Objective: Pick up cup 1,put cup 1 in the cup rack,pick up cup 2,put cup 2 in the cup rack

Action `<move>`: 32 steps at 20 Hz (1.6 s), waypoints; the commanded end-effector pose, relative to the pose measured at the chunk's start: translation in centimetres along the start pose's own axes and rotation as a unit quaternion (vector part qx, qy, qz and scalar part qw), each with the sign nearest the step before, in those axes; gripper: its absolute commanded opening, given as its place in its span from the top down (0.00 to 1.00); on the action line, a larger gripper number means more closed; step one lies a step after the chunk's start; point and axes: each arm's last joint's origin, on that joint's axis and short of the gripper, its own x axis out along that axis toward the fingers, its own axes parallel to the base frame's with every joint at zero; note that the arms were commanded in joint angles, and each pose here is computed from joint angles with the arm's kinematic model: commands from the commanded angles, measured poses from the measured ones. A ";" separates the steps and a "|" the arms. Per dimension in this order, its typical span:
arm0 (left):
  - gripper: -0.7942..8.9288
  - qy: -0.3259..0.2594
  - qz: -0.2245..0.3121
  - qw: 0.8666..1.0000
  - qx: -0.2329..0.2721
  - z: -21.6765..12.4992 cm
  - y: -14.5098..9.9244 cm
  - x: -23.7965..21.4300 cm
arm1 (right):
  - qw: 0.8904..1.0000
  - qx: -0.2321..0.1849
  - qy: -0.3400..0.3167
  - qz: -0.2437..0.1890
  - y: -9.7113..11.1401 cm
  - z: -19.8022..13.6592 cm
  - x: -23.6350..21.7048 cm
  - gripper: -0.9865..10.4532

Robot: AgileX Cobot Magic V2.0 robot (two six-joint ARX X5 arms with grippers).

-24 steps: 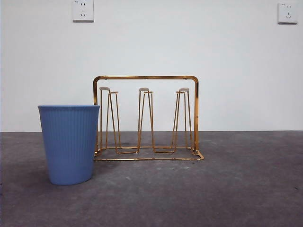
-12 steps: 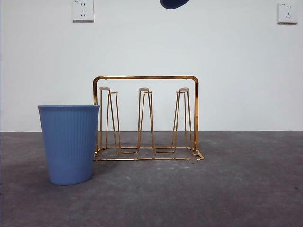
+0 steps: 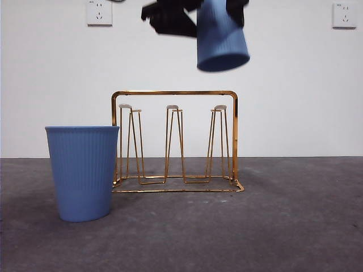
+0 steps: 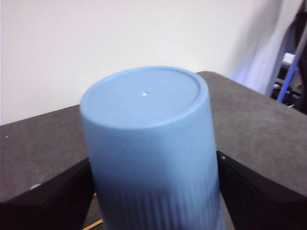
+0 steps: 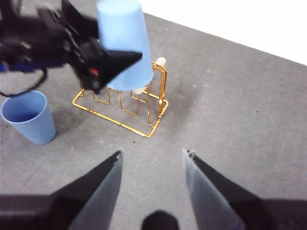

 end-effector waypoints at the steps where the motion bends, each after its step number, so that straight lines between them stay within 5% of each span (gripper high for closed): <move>1: 0.93 -0.005 0.011 1.000 0.002 -0.8 -0.2 0.8 | 1.000 -0.004 0.003 -0.002 0.0 -0.2 0.0 0.72; 32: 0.93 0.136 0.064 0.989 -0.019 -12.0 -0.5 6.9 | 1.000 -0.011 0.018 -0.002 0.0 -0.5 0.0 0.72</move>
